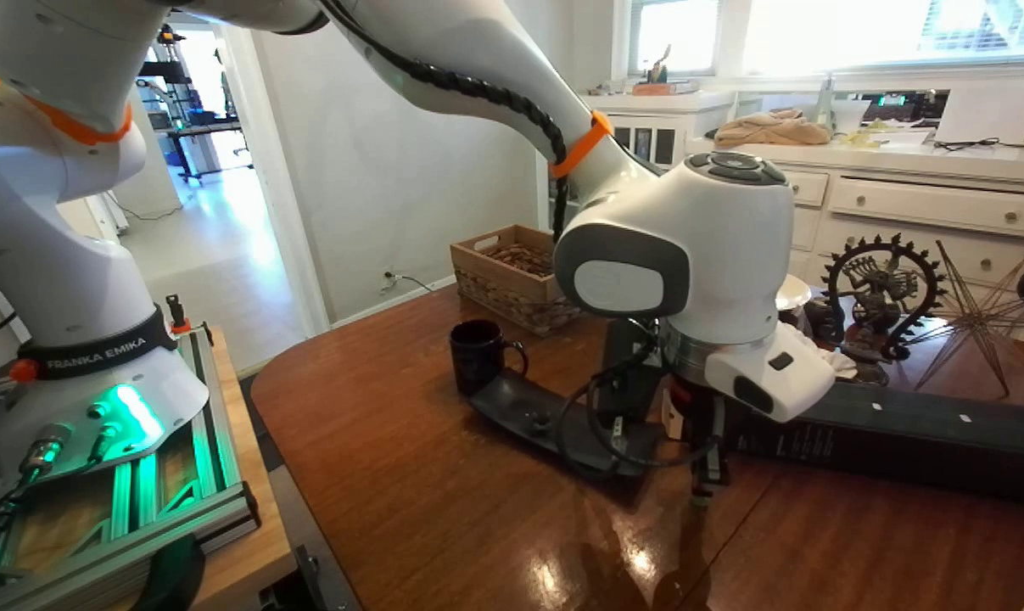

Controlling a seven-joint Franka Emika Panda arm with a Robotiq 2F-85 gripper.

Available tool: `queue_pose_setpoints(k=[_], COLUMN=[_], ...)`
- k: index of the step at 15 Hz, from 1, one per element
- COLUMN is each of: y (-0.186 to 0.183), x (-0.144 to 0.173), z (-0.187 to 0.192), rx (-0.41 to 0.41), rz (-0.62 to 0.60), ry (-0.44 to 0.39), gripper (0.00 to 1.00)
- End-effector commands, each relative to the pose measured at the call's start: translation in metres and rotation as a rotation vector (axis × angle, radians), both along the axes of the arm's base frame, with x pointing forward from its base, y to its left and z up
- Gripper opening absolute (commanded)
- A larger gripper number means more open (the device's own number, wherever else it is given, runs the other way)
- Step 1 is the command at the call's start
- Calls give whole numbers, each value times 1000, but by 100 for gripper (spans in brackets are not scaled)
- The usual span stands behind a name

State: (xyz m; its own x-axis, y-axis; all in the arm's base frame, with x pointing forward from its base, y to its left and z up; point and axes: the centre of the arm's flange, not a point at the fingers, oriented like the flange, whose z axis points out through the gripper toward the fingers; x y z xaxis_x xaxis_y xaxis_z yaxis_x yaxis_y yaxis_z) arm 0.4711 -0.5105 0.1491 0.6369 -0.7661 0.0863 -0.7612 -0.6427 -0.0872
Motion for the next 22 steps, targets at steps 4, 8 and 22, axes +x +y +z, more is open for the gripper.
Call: queue_pose_setpoints(k=[4,8,22], y=[-5,-7,-6], x=[-6,-8,5], z=[-9,-9,1], rx=[-10,-11,-10], rz=[-20,-23,-16], ry=[-2,-1,-24], gripper=[6,6,6])
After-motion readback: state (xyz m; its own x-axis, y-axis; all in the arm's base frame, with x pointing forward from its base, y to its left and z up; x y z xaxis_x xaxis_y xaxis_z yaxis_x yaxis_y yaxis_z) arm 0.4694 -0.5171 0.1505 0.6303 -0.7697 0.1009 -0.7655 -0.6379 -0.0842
